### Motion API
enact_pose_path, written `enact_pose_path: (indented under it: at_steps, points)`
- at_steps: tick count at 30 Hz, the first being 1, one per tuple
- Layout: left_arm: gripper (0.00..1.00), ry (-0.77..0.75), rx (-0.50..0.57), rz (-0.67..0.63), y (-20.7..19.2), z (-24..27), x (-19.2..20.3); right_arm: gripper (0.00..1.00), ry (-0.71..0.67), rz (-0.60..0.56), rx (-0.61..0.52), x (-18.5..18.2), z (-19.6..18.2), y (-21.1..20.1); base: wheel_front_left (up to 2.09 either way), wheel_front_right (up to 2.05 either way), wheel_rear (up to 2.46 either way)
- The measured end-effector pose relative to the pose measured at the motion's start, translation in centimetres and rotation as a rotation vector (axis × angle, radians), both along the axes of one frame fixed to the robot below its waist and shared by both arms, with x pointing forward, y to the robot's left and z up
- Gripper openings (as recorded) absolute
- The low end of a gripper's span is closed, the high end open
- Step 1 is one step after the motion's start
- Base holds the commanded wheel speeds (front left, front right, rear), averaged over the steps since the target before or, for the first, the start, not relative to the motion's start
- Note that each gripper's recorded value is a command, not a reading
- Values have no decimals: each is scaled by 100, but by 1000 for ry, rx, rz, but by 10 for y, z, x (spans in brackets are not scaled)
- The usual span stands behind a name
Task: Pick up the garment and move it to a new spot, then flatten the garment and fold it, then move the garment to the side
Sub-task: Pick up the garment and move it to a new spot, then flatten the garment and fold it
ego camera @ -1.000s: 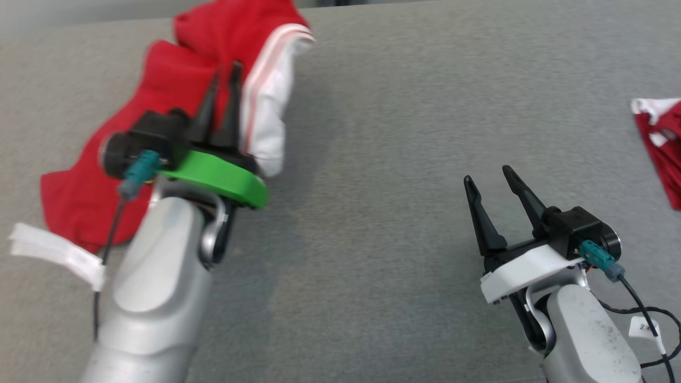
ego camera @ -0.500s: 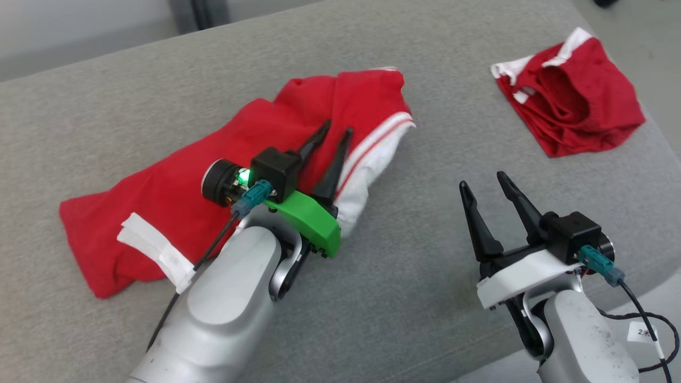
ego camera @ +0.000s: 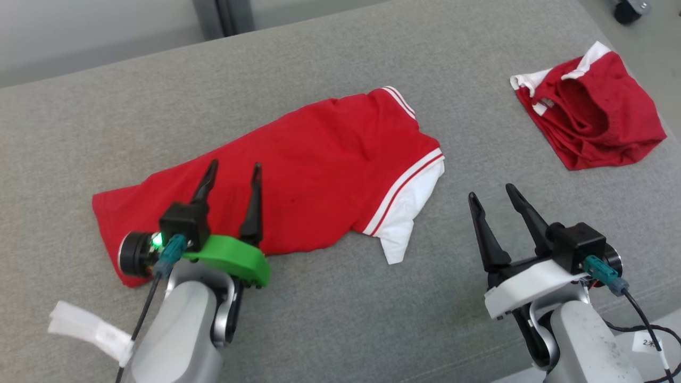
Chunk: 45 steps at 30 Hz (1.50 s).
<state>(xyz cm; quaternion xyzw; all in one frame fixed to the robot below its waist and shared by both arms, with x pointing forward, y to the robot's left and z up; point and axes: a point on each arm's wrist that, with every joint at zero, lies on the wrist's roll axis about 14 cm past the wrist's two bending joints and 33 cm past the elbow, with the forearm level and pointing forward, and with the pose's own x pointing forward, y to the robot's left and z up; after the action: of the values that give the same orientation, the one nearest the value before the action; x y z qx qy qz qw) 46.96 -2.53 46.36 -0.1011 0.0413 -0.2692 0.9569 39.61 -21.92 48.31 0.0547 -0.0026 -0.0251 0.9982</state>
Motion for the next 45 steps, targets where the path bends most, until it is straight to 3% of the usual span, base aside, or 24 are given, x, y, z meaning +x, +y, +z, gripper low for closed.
enact_pose_path:
  at_steps: [6, 18, 28, 35, 40, 42, 43, 44, 45]
  points:
    - [100, 24, 25, 201, 74, -9, -17, 100, 2, 38, 7, -2, -2, 14, 0, 0, 0]
    - [100, 49, 91, 403, 153, -18, -80, 100, 19, 82, 4, -21, -7, 31, 0, 0, 0]
    - [100, 62, 81, 450, 169, -19, -96, 100, 49, 162, -4, -22, -17, 57, 0, 0, 0]
    - [100, 86, 57, 444, 163, -24, -91, 100, 160, 288, -35, -13, -51, 94, 0, 0, 0]
    - [100, 111, 62, 453, 166, -32, -93, 100, 284, 319, -64, -12, -87, 99, 0, 0, 0]
    - [100, 115, 63, 461, 168, -34, -94, 61, 305, 325, -69, -9, -93, 100, 0, 0, 0]
    - [100, 117, 64, 465, 170, -34, -94, 53, 308, 324, -64, -8, -94, 100, 0, 0, 0]
    - [100, 121, 65, 472, 172, -35, -95, 34, 310, 323, -59, -5, -94, 101, 0, 0, 0]
    - [100, 124, 64, 477, 173, -36, -95, 22, 311, 323, -58, -4, -95, 101, 0, 0, 0]
